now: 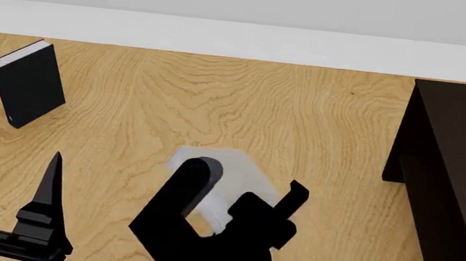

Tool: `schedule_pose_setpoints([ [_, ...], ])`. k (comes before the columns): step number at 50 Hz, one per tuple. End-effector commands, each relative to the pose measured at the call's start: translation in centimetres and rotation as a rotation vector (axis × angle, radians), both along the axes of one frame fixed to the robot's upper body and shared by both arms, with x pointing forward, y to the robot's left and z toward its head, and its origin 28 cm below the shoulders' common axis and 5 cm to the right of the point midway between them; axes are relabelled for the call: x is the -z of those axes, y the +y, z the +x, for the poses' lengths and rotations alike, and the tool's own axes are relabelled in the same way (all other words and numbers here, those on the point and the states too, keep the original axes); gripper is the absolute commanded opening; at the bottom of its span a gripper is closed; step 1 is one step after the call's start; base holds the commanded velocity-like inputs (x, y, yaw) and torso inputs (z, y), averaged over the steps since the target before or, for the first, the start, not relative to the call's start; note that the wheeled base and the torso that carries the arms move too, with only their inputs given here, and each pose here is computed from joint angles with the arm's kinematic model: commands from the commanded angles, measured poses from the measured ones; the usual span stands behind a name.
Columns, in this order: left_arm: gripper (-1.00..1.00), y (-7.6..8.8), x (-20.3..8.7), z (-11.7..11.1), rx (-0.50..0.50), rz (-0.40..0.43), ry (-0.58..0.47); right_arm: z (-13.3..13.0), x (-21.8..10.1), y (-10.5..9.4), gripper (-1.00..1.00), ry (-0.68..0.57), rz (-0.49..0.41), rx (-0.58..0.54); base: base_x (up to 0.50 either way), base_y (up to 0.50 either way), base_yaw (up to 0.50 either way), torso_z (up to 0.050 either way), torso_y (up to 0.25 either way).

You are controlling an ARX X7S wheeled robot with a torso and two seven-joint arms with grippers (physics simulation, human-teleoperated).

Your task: Pick up the book on the right and place it on the cabinet shelf.

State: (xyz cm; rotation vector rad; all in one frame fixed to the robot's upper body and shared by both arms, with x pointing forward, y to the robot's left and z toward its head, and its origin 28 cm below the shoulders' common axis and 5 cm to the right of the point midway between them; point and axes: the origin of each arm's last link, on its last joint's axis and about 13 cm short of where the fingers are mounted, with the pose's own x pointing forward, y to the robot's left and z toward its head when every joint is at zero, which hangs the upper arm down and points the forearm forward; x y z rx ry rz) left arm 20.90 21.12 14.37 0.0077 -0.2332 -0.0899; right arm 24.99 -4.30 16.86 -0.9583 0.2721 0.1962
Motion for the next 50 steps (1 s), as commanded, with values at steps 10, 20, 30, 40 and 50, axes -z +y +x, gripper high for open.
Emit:
schedule_pose_setpoints([
  [10,1.0,0.2,0.3,0.2,-0.003,-0.006,0.005,2.3,0.7,0.3,-1.0,-0.157,-0.169,0.196,0.0,0.0,0.0,0.0,0.001],
  [20,1.0,0.3,0.3,0.2,-0.005,-0.008,0.005,3.0,1.1,0.1,-1.0,-0.21,-0.242,0.254,0.0,0.0,0.0,0.0,0.002],
  [30,1.0,0.3,0.3,0.2,-0.005,-0.006,0.006,3.6,1.5,-0.2,-1.0,-0.234,-0.298,0.308,0.0,0.0,0.0,0.0,0.001],
  [40,1.0,0.4,0.3,0.1,-0.005,-0.007,0.004,4.0,1.8,-0.6,-1.0,-0.235,-0.308,0.343,0.0,0.0,0.0,0.001,0.002],
  [50,1.0,0.4,0.3,0.1,-0.002,-0.01,0.004,4.4,2.2,-1.3,-1.0,-0.244,-0.313,0.387,0.0,0.0,0.0,0.0,0.001],
])
